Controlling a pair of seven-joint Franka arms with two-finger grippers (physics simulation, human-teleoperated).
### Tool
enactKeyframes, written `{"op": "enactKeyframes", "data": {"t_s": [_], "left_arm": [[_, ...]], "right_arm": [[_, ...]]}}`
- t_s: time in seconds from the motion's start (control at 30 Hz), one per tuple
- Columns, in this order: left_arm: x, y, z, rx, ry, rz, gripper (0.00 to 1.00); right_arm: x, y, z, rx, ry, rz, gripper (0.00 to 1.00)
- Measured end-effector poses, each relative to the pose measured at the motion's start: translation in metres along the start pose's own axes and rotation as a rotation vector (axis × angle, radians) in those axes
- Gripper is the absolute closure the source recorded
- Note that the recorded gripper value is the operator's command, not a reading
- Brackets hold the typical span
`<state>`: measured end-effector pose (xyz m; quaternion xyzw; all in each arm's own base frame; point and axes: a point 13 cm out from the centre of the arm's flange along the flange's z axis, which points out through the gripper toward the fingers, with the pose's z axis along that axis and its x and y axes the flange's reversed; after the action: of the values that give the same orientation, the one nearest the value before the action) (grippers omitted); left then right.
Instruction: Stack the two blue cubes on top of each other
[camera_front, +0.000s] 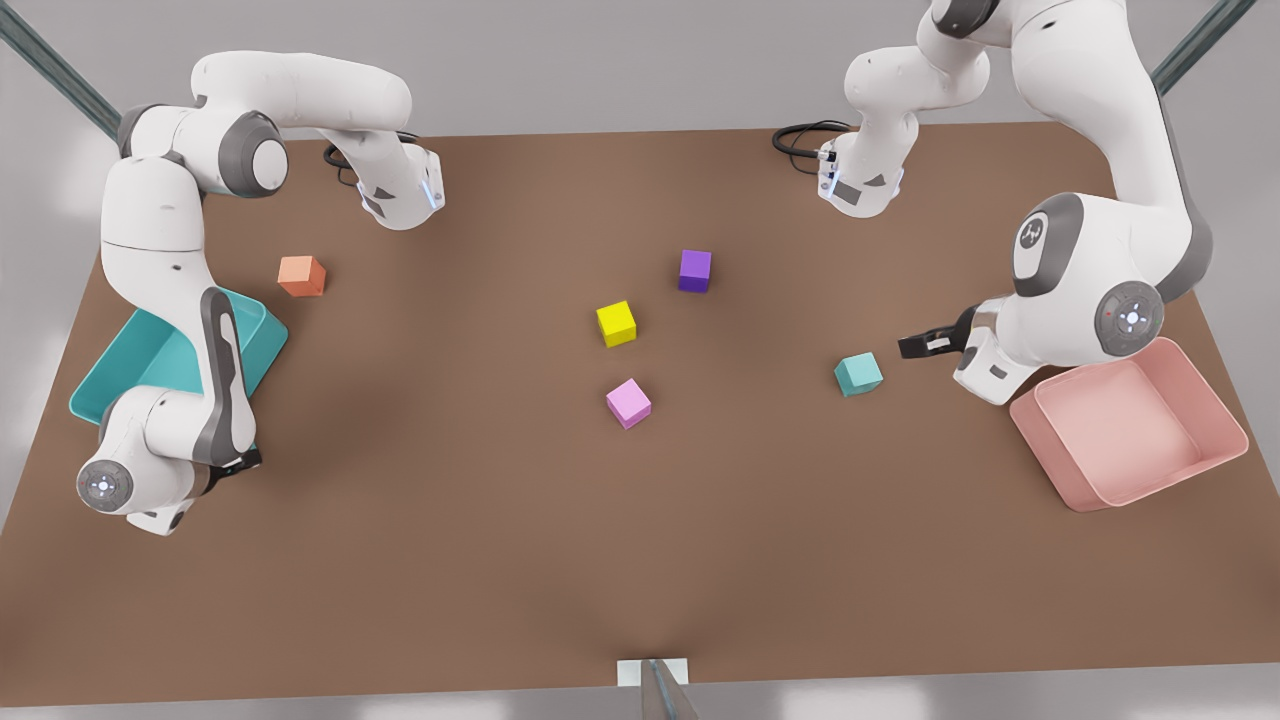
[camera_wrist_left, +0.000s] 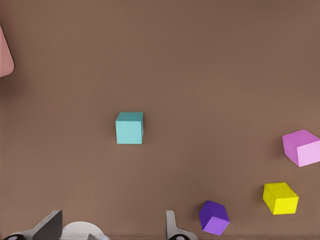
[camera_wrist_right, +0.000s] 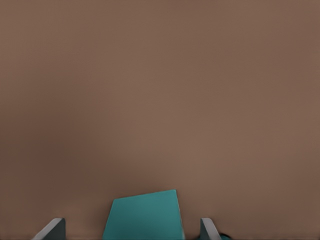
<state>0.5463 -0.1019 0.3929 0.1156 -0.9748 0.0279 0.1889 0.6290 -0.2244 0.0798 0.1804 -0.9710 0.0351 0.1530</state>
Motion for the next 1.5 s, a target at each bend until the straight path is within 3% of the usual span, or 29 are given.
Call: {"op": "enactKeyframes", "data": {"t_s": [0.63, 0.7, 0.73, 0.77, 1.1, 1.27, 1.5], "left_arm": [[0.005, -0.003, 0.003, -0.011, 0.016, -0.019, 0.0], [0.005, -0.003, 0.004, -0.011, 0.017, -0.021, 0.0], [0.005, -0.003, 0.004, -0.011, 0.018, -0.022, 0.0], [0.005, -0.003, 0.004, -0.011, 0.018, -0.023, 0.0], [0.004, -0.002, 0.006, -0.012, 0.023, -0.032, 0.0], [0.005, -0.005, 0.006, -0.013, 0.022, -0.032, 0.0], [-0.012, 0.006, 0.03, -0.029, 0.045, -0.069, 0.0]], "right_arm": [[0.02, 0.004, 0.032, -0.035, 0.085, -0.001, 0.0], [0.02, 0.004, 0.033, -0.036, 0.088, -0.002, 0.23], [0.02, 0.004, 0.033, -0.036, 0.088, -0.002, 0.42], [0.02, 0.004, 0.033, -0.037, 0.087, -0.002, 0.45], [0.005, 0.003, -0.008, -0.015, 0.072, -0.022, 0.46], [-0.076, 0.108, -0.078, 0.001, 0.0, -0.176, 0.46], [-0.176, 0.355, -0.14, 0.038, -0.106, -0.44, 0.45]]}}
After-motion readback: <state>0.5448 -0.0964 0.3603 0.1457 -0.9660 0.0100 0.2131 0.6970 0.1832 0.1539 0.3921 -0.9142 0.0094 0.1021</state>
